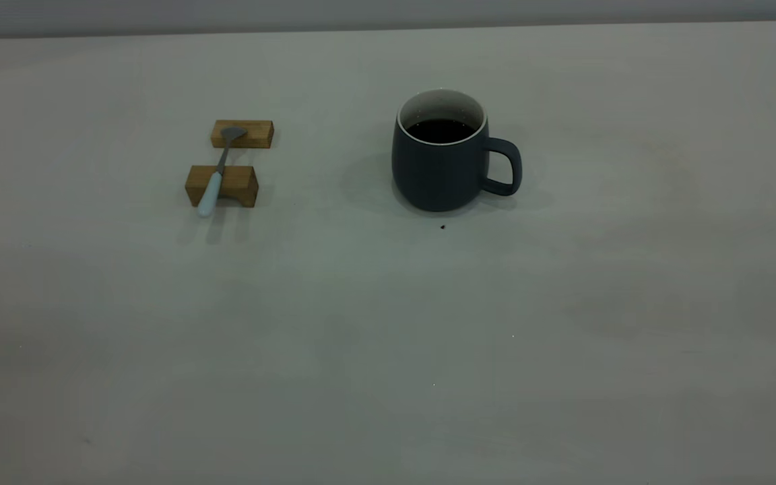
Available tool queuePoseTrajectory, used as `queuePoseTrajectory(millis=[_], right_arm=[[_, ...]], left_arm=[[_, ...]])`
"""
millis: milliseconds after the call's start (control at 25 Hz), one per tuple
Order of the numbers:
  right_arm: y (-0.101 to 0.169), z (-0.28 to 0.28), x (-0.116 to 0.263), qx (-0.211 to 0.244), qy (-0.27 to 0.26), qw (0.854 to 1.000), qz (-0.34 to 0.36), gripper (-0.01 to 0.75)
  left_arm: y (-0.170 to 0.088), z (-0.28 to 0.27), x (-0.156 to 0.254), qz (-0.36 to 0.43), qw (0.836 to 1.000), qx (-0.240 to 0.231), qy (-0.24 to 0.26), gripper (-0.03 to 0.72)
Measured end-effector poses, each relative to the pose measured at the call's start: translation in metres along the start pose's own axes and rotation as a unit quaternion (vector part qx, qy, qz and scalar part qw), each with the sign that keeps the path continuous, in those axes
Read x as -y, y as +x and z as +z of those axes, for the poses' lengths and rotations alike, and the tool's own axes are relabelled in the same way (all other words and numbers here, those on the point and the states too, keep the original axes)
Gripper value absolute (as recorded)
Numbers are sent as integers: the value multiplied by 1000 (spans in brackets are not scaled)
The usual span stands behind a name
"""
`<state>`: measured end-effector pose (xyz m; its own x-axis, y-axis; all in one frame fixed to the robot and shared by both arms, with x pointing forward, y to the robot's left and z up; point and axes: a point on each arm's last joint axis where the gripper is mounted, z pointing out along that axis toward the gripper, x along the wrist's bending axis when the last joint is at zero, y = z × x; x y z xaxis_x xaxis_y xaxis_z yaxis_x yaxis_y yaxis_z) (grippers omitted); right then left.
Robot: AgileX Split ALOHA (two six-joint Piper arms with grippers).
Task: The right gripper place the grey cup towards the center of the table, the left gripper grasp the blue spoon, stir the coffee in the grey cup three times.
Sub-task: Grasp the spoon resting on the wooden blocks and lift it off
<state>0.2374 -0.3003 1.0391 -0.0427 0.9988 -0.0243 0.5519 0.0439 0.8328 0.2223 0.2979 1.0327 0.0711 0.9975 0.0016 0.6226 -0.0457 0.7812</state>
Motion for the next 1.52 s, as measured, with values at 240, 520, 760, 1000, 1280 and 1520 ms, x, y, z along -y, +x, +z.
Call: queuePoseTrajectory(millis=[240, 520, 760, 1000, 1280, 1520], right_arm=[[1, 0, 0, -3, 2, 1000, 1, 633], [1, 0, 0, -4, 2, 1000, 1, 551], [1, 0, 0, -4, 2, 1000, 1, 454], [1, 0, 0, -4, 2, 1000, 1, 375], [1, 0, 1, -4, 3, 1000, 1, 305], [1, 0, 1, -4, 3, 1000, 1, 256]], left_arm=[[0, 0, 0, 0, 1000, 0, 0, 432], [0, 0, 0, 0, 1000, 0, 0, 432], [0, 0, 0, 0, 1000, 0, 0, 432], [0, 0, 0, -1, 1000, 0, 0, 432], [5, -1, -26, -12, 999, -19, 31, 488], [7, 42, -91, -41, 992, -13, 121, 576]])
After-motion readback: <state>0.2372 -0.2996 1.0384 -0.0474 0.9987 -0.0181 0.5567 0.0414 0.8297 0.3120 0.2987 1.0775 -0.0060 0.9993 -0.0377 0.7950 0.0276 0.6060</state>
